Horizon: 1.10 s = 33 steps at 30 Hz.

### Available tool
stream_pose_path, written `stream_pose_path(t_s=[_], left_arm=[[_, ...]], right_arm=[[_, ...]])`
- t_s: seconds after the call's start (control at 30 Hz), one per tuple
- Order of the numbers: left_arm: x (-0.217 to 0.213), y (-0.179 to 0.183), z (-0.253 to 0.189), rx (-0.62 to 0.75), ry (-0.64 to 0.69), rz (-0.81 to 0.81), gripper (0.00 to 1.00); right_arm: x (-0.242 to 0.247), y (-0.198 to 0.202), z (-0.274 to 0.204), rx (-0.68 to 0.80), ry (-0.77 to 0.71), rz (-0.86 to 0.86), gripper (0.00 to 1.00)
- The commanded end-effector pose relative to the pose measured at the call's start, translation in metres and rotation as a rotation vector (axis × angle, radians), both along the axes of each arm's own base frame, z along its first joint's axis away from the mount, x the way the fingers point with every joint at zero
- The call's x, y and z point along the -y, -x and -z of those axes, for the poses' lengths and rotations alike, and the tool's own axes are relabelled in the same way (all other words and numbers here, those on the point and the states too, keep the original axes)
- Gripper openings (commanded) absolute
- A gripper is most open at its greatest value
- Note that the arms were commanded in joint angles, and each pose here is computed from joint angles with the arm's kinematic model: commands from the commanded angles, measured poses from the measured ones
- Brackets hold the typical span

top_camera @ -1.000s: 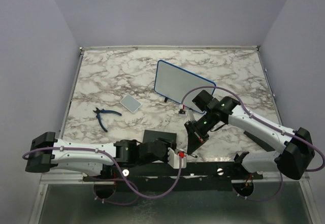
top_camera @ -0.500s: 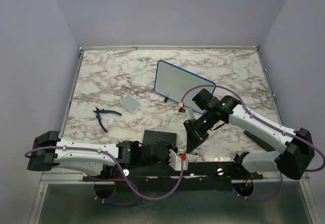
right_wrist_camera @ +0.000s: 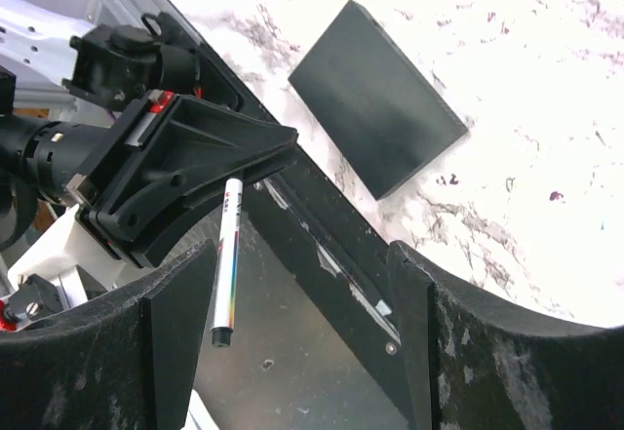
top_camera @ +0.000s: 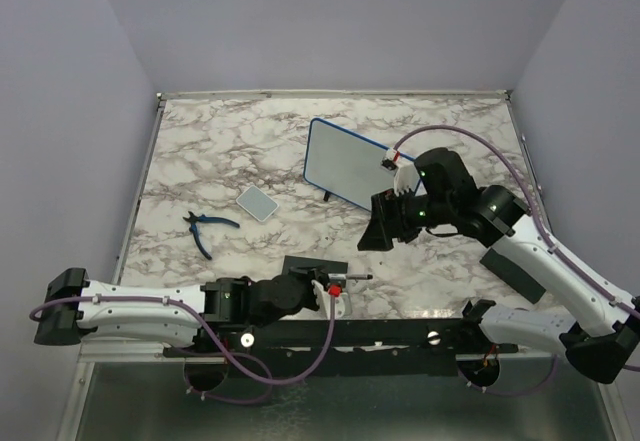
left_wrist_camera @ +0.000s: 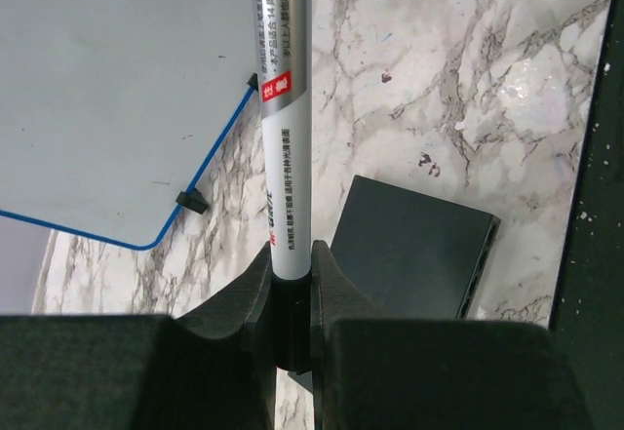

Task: Write a sentence on the whiteboard
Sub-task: Open the whiteboard marker at the center of the board.

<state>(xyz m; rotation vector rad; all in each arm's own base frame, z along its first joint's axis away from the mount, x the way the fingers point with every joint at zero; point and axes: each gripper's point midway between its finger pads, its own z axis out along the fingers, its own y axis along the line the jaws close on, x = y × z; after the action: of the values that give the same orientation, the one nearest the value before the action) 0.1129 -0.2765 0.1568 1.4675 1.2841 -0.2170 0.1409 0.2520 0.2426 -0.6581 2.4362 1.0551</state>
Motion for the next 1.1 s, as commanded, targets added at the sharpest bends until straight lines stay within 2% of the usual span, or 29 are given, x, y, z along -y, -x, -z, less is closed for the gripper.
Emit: stream_pose_path(t_s=[0.0,0.23,0.43,0.57,0.8,1.07], left_arm=[[-0.004,-0.015,-0.011,-0.030,0.081,-0.087,0.00],[0.002,-0.026,-0.017,-0.148,0.158,-0.068,0.00],[0.009,-0.026,-0.012,-0.176,0.127,-0.043,0.00],[0.011,-0.023,-0.010,-0.183,0.118,-0.025,0.00],[0.011,-0.023,-0.013,-0.187,0.130,-0.029,0.00],[0.016,-0.022,-0.012,-0.209,0.121,-0.022,0.00]], right_arm=[[-0.008,-0.013,-0.018,0.083,-0.074,0.024,0.75],[-0.015,0.010,-0.003,-0.003,-0.150,-0.051,0.72],[-0.022,0.013,-0.005,-0.019,-0.223,-0.047,0.70],[-0.026,0.006,0.000,-0.011,-0.212,-0.034,0.68],[-0.036,0.008,0.015,-0.037,-0.168,-0.069,0.58],[-0.038,0.012,0.027,-0.045,-0.120,-0.067,0.56]])
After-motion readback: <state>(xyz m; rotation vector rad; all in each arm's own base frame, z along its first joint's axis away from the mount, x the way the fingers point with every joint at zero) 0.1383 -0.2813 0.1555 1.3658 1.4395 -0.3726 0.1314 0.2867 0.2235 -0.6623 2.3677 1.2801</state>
